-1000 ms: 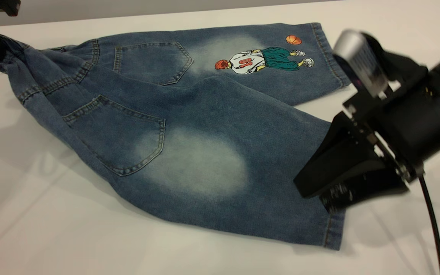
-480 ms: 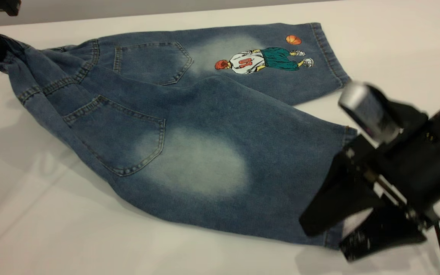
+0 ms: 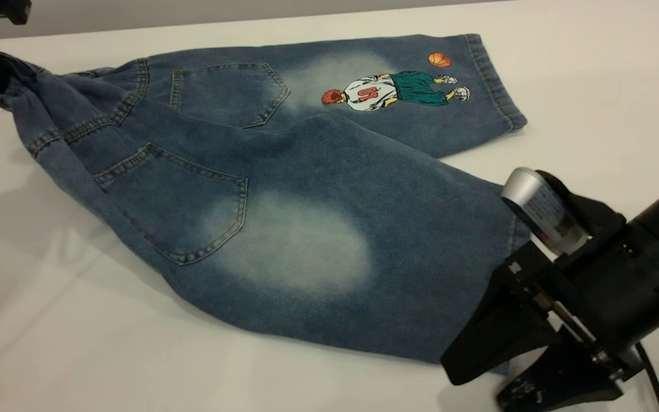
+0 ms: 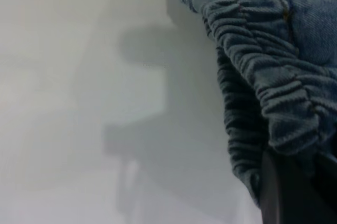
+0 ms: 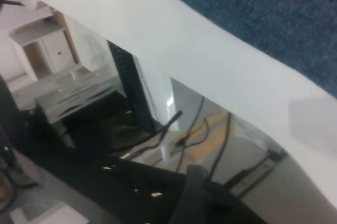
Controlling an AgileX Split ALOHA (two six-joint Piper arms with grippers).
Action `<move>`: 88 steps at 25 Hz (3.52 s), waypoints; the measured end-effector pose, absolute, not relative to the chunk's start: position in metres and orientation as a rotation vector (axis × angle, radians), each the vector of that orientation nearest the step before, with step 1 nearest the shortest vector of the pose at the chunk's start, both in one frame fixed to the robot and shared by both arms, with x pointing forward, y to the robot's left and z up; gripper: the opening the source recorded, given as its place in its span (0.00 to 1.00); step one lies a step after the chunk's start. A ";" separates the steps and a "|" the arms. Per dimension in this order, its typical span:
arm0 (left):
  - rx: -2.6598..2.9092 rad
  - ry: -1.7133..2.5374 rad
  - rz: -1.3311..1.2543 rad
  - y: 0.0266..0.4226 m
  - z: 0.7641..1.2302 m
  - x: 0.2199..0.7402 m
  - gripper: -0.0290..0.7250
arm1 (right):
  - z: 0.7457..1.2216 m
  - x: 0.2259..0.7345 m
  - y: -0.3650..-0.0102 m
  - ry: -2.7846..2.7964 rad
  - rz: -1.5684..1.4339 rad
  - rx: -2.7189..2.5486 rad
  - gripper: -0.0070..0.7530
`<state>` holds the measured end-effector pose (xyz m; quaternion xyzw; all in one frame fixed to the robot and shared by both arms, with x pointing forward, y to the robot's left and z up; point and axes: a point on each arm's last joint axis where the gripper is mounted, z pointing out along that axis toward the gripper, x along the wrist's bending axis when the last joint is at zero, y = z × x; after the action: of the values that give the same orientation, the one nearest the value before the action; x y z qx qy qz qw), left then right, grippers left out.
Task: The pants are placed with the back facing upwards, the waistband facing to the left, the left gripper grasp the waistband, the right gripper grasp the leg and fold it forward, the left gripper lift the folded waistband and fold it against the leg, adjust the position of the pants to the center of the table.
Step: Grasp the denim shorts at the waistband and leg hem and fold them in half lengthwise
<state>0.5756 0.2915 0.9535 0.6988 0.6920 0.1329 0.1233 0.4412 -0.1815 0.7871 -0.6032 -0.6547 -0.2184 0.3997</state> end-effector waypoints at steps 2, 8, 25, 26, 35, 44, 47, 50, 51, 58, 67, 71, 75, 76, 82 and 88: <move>2.039 2.019 0.387 0.291 0.953 0.575 0.14 | 0.784 0.442 -0.181 -1.656 -0.580 -1.529 0.73; 2.034 2.024 0.382 0.291 0.953 0.575 0.14 | 0.781 0.451 -0.180 -1.693 -0.720 -1.557 0.73; 2.038 2.021 0.382 0.291 0.953 0.575 0.14 | 0.781 0.482 -0.212 -1.587 -0.873 -1.781 0.65; 2.038 2.021 0.382 0.291 0.953 0.575 0.14 | 0.781 0.482 -0.213 -1.578 -0.881 -1.780 0.65; 2.040 2.020 0.383 0.291 0.953 0.575 0.14 | 0.784 0.480 -0.209 -1.551 -0.906 -1.729 0.65; 2.021 2.028 0.369 0.290 0.953 0.575 0.14 | 0.787 0.453 -0.207 -1.559 -0.822 -1.602 0.60; 2.020 2.029 0.368 0.290 0.953 0.575 0.14 | 0.788 0.455 -0.206 -1.536 -0.843 -1.620 0.59; 2.020 2.032 0.363 0.290 0.953 0.575 0.14 | 0.788 0.455 -0.201 -1.535 -0.846 -1.619 0.58; 2.022 2.035 0.360 0.290 0.953 0.575 0.14 | 0.788 0.454 -0.199 -1.536 -0.845 -1.619 0.59; 2.022 2.041 0.350 0.290 0.953 0.574 0.14 | 0.786 0.452 -0.192 -1.559 -0.822 -1.618 0.52; 2.021 2.040 0.352 0.290 0.953 0.574 0.14 | 0.782 0.451 -0.195 -1.610 -0.773 -1.650 0.04; 2.021 2.040 0.352 0.290 0.953 0.574 0.14 | 0.780 0.453 -0.198 -1.658 -0.742 -1.687 0.03; 2.016 2.040 0.351 0.290 0.955 0.575 0.14 | 0.788 0.459 -0.201 -1.728 -0.758 -1.712 0.03; 2.002 2.045 0.342 0.289 0.955 0.576 0.14 | 0.792 0.460 -0.201 -1.742 -0.772 -1.713 0.03; 1.939 2.056 0.311 0.286 0.960 0.580 0.14 | 0.826 0.478 -0.199 -1.845 -0.929 -1.681 0.03; 1.923 2.040 0.328 0.286 0.974 0.588 0.14 | 0.861 0.507 -0.195 -1.981 -1.093 -1.581 0.03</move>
<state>0.5883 0.2855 0.9737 0.6727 0.7136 0.1146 0.1586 0.5066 -0.1950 0.8614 -0.5625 -0.7047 -0.3887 0.1894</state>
